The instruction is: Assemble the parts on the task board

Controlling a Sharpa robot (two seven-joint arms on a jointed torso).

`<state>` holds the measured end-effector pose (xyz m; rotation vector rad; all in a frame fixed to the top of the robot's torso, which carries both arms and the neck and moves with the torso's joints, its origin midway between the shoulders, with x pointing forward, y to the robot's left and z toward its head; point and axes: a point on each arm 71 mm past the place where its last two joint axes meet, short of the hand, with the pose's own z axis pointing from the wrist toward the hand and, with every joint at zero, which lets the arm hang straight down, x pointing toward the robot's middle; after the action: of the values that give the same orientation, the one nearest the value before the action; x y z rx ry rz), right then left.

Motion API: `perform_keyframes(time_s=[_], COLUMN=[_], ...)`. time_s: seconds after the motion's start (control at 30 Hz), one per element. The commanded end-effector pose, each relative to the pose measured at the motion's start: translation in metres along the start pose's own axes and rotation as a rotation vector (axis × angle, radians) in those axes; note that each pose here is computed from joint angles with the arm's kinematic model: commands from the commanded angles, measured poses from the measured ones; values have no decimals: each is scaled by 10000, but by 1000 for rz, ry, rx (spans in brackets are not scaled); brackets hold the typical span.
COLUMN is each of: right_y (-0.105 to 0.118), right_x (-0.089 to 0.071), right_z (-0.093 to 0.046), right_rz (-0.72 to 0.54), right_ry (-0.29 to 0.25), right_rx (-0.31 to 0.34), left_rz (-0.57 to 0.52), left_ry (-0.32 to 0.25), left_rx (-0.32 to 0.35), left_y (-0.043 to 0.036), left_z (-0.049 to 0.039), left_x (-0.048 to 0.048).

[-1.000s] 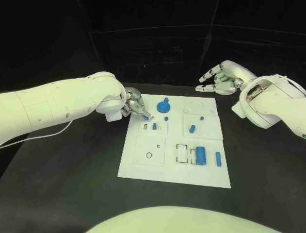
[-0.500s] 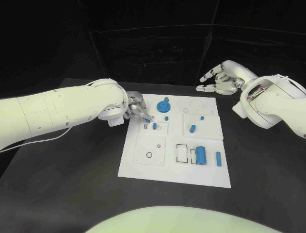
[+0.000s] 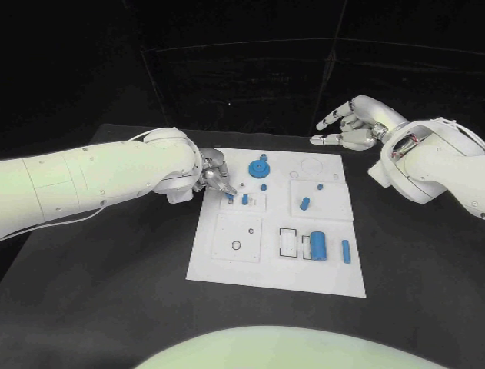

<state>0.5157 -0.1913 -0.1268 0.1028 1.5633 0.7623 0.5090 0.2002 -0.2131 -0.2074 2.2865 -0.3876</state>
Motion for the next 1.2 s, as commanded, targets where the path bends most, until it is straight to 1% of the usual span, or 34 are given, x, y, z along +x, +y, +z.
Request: perform_keyframes(time_s=[0.03, 0.37, 0.77, 1.07, 1.2], right_y=[16, 15, 14, 17, 17], right_x=[-9, -9, -8, -7, -8], right_z=[1, 0, 1, 2, 1], right_rz=[1, 1, 1, 1, 1], right_ry=[-3, -3, -2, -3, -3], right_rx=[-10, -10, -10, -11, -11], left_rz=[45, 55, 64, 76, 80], left_ry=[10, 23, 39, 56, 63], left_rx=[-24, -22, -26, -14, -14], left_y=[21, 27, 34, -12, -18], left_z=[-9, -35, -37, -29, -26], left_x=[25, 56, 68, 91, 97])
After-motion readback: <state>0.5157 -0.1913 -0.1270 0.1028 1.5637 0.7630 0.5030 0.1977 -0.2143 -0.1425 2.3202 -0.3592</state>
